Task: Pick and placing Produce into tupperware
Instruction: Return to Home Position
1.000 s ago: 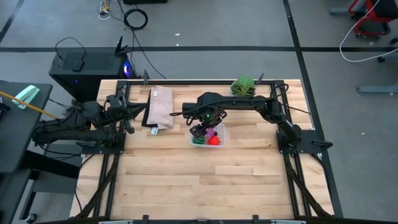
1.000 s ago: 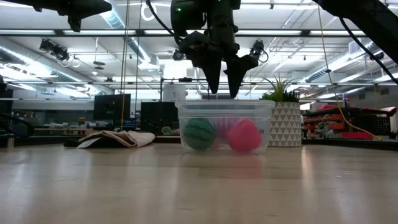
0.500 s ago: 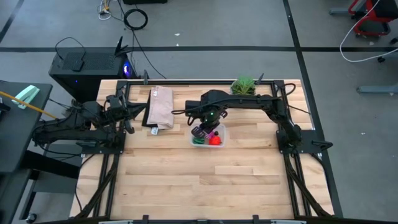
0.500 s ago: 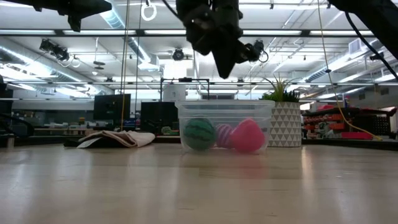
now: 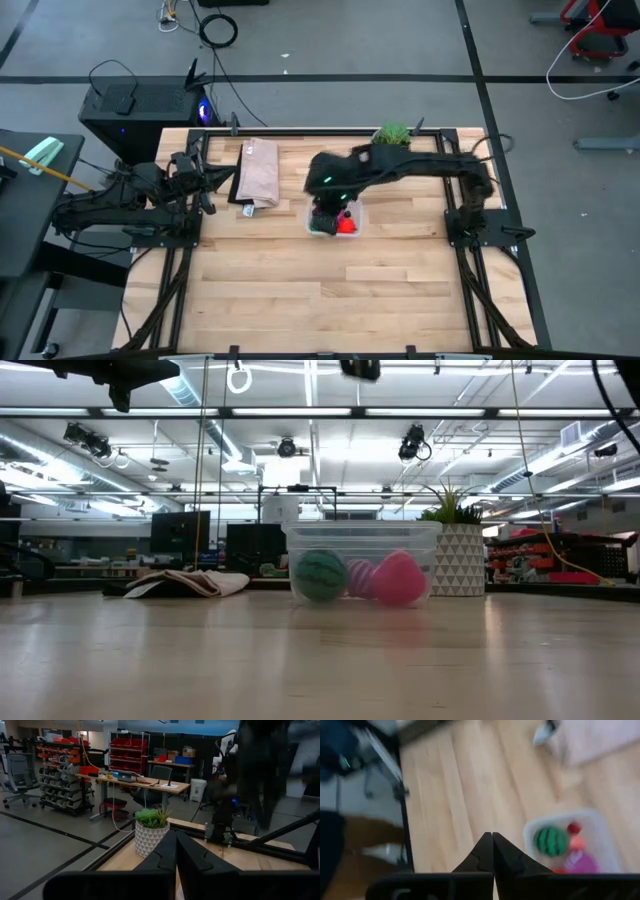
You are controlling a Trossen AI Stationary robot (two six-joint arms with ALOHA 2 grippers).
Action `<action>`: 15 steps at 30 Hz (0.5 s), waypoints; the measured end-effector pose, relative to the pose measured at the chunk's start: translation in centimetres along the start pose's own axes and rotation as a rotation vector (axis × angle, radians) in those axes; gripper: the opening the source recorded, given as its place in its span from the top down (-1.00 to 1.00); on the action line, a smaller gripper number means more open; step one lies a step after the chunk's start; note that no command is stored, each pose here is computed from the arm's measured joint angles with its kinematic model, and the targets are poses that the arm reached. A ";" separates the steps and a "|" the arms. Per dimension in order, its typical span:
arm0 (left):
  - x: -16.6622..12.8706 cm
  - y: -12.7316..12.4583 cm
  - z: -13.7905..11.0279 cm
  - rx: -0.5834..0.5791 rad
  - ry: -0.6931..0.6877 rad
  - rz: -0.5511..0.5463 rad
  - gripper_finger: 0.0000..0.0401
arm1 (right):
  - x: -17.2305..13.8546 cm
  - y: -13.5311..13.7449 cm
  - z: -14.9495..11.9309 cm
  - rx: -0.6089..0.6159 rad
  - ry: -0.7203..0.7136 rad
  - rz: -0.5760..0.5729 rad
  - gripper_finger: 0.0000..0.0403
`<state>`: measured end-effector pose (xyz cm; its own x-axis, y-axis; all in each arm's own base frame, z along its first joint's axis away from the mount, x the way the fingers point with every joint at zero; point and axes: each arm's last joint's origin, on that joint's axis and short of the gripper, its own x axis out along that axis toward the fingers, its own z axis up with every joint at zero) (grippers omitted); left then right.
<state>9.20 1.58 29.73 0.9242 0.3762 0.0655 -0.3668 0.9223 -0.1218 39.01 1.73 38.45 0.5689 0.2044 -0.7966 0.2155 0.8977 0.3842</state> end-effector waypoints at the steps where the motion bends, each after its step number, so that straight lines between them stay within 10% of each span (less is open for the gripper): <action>1: 0.0 0.0 0.0 0.000 0.000 0.000 0.95 | -1.4 0.2 0.0 0.000 -0.050 -0.004 0.99; 15: 0.0 -0.1 0.6 -0.012 -0.063 -0.006 0.90 | -22.6 1.3 -6.4 -0.153 -0.689 -0.009 1.00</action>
<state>9.13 1.58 30.36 0.9177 0.3761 0.1283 -0.3598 0.9235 -0.1333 21.36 0.81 53.99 0.9516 -0.0513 -0.3030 0.1370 0.9534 0.2688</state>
